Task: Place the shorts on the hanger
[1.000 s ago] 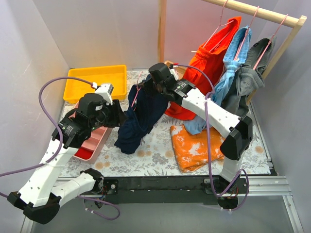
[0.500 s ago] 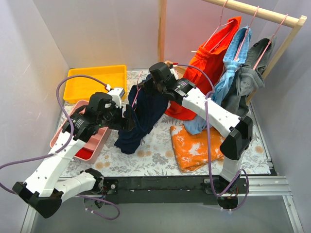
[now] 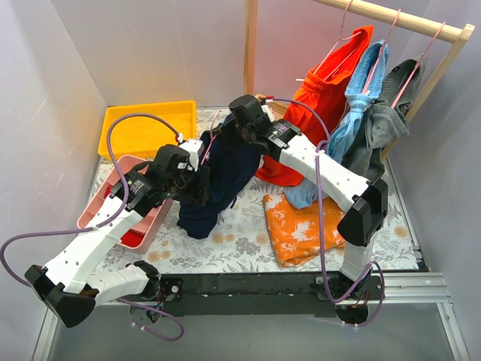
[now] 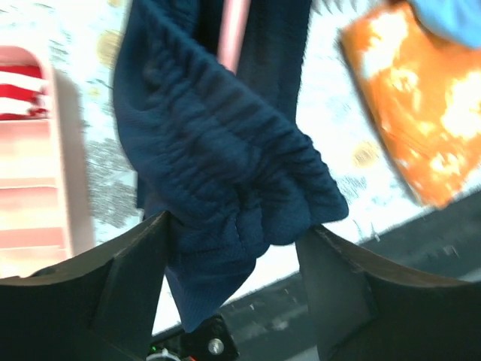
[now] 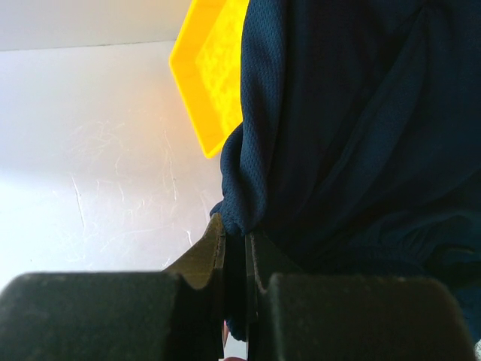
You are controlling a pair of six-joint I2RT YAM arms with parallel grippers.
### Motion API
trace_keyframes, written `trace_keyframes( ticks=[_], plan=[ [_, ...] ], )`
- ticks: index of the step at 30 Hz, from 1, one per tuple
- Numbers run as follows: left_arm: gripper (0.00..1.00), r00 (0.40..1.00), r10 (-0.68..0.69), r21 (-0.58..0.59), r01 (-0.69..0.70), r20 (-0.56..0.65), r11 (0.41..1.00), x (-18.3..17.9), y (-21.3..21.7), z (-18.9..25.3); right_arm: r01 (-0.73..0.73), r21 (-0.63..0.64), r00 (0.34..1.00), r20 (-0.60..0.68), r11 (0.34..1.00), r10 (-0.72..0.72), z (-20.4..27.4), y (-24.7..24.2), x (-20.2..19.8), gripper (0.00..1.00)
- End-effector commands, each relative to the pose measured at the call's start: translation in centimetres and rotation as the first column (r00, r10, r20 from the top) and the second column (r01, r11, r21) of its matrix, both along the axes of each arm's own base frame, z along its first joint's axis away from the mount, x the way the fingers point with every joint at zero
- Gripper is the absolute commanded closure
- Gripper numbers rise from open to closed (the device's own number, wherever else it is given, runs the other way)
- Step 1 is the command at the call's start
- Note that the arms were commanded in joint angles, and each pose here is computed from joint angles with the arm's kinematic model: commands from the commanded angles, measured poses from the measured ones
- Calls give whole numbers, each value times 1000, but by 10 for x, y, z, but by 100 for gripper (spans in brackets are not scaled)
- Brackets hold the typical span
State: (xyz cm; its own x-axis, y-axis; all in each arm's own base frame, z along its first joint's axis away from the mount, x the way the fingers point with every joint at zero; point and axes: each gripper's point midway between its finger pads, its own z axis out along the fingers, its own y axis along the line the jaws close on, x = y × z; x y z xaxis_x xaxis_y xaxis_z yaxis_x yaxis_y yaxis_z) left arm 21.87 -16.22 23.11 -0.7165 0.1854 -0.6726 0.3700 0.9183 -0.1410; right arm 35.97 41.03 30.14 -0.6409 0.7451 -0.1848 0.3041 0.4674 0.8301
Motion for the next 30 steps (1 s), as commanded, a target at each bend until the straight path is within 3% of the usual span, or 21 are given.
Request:
trace_keyframes(
  ticks=[1,7,11,13,18,19,22,28,30],
  plan=[
    [43,973,129,-23,-127,189,992,25,17,38,-6,92,998,58,996,1,42,2,2,99],
    [64,922,221,-168,-175,318,970,36,18,69,-34,99,999,38,994,30,35,2,-7,99],
    [67,923,233,-184,-183,305,966,41,12,58,-44,104,999,35,994,41,34,-1,-13,99],
    [64,934,232,-179,-187,273,966,40,9,50,-47,108,998,45,993,43,38,-2,-14,99],
    [33,970,75,-219,-23,231,976,19,-12,54,-41,107,998,60,993,35,45,-5,-13,99],
    [31,976,31,-241,23,217,970,12,-19,56,-40,106,998,61,994,34,46,-4,-12,99],
    [30,979,23,-217,22,202,976,7,-15,50,-41,116,997,66,992,34,52,-3,-10,99],
    [36,985,36,-166,-7,170,986,-1,-2,42,-43,126,997,73,991,34,61,-4,-10,99],
    [33,983,59,-151,-32,176,988,-2,6,45,-44,129,997,73,991,35,62,-5,-9,99]
  ],
)
